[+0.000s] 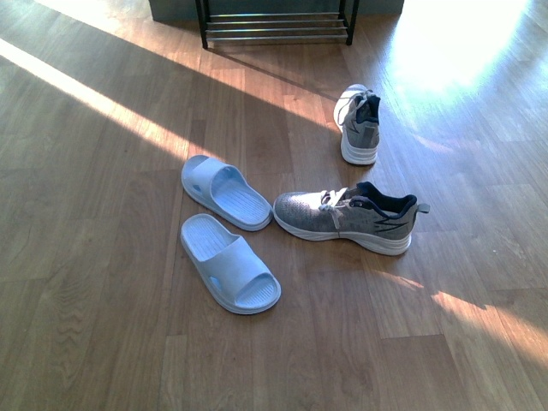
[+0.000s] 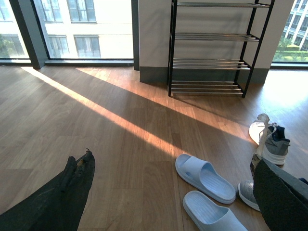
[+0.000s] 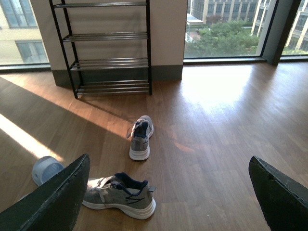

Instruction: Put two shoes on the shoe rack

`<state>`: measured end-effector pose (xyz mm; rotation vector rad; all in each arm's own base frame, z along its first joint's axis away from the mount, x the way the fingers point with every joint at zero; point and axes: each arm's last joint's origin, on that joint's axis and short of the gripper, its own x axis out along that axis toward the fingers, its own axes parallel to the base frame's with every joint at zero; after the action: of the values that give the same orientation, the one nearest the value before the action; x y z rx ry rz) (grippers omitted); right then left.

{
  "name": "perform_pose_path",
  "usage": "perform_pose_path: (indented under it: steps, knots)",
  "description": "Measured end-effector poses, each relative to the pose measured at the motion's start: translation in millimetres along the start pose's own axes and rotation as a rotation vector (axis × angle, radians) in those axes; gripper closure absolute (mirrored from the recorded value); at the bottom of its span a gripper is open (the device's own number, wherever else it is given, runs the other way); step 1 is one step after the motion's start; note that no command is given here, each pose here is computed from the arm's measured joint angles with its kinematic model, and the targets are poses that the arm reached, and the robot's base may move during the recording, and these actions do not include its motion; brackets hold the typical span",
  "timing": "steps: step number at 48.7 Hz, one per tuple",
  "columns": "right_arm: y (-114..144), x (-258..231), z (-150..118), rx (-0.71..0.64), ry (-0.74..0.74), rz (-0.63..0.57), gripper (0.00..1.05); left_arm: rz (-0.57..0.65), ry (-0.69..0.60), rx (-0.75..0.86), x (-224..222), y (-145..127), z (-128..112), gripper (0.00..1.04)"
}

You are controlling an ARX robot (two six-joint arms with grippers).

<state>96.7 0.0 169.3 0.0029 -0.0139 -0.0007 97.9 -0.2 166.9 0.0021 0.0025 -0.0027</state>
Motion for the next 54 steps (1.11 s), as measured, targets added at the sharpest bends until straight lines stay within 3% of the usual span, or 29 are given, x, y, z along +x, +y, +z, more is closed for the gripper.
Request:
perform_pose_path:
  steps: [54]
  knots:
    - [0.0, 0.0, 0.0, 0.000, 0.000, 0.000, 0.09, 0.000, 0.000, 0.000, 0.0, 0.0, 0.0, 0.09]
